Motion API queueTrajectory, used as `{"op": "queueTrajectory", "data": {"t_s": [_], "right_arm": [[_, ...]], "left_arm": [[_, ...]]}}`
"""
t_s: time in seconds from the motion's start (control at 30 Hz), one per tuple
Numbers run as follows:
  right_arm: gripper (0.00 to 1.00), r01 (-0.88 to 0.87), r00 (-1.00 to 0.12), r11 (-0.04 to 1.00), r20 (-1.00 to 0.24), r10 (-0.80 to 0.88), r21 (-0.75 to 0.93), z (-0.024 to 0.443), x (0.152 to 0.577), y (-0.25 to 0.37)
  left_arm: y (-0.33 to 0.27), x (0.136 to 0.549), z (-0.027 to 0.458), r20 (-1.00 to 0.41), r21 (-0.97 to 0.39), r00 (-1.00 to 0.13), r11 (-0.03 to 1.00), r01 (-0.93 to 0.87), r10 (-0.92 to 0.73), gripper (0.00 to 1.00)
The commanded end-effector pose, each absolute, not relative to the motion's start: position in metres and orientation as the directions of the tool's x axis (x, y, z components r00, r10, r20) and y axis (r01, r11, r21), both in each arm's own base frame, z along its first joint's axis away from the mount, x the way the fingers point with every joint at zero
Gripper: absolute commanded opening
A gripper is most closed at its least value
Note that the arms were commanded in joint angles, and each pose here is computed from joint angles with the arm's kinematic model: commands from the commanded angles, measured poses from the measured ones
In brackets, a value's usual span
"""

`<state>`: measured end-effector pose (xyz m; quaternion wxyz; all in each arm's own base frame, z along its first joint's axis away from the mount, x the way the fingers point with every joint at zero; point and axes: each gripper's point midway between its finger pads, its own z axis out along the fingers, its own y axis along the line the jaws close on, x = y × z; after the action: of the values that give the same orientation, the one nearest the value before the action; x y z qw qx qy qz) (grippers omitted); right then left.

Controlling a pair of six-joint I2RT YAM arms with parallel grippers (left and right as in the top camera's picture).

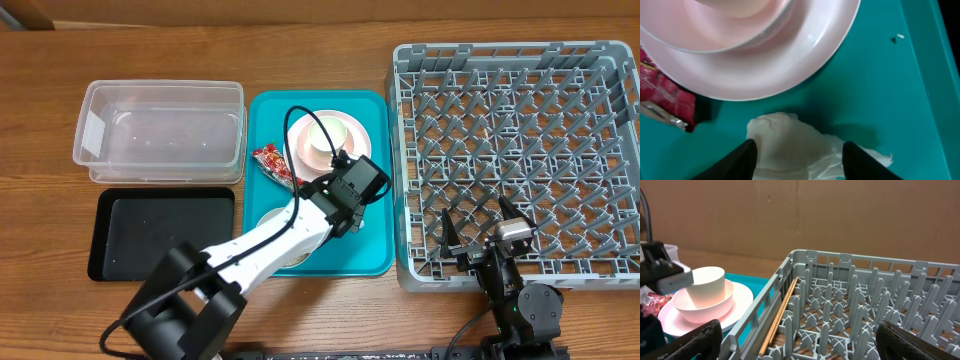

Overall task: Sort waste into correct bins and load items into the dishwasher
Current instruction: 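Lower the left gripper and pinch the crumpled white tissue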

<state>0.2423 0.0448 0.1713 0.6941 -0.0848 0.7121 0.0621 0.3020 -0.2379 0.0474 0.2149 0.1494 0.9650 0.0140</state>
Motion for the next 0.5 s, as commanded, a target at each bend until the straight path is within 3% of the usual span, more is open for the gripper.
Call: {"op": "queueTrajectory", "data": {"t_s": [0.0,0.17,0.37,0.4,0.47], "right_arm": [[1.0,-0.203,-0.014,0.979,-0.999,-0.034,-0.03,0.1705,0.2424,0.0445],[1.0,-0.203,-0.014,0.979,-0.999,-0.034,-0.03,0.1705,0.2424,0.0445],[1.0,-0.203,-0.014,0.979,-0.999,-0.034,-0.03,0.1705,0.2424,0.0445],[1.0,-0.203,-0.014,0.979,-0.999,-0.034,-0.03,0.1705,0.2424,0.0445],[1.0,-0.203,-0.014,0.979,-0.999,-0.034,-0.03,0.1705,0.2424,0.0445]], "left_arm": [[-0.2422,0.3021,0.0372,-0.385,0.09,-0.868,0.948,0.304,0.315,0.58],[-0.2389,0.3035,0.0322,-0.374,0.096,-0.874,0.95,0.297,0.311,0.58],[-0.2387,0.3035,0.0322,-0.373,0.097,-0.873,0.949,0.3,0.314,0.47],[-0.2386,0.3036,0.0322,-0.373,0.097,-0.873,0.949,0.3,0.314,0.49],[-0.2387,0.3035,0.0322,-0.373,0.097,-0.873,0.949,0.3,0.314,0.61]]}}
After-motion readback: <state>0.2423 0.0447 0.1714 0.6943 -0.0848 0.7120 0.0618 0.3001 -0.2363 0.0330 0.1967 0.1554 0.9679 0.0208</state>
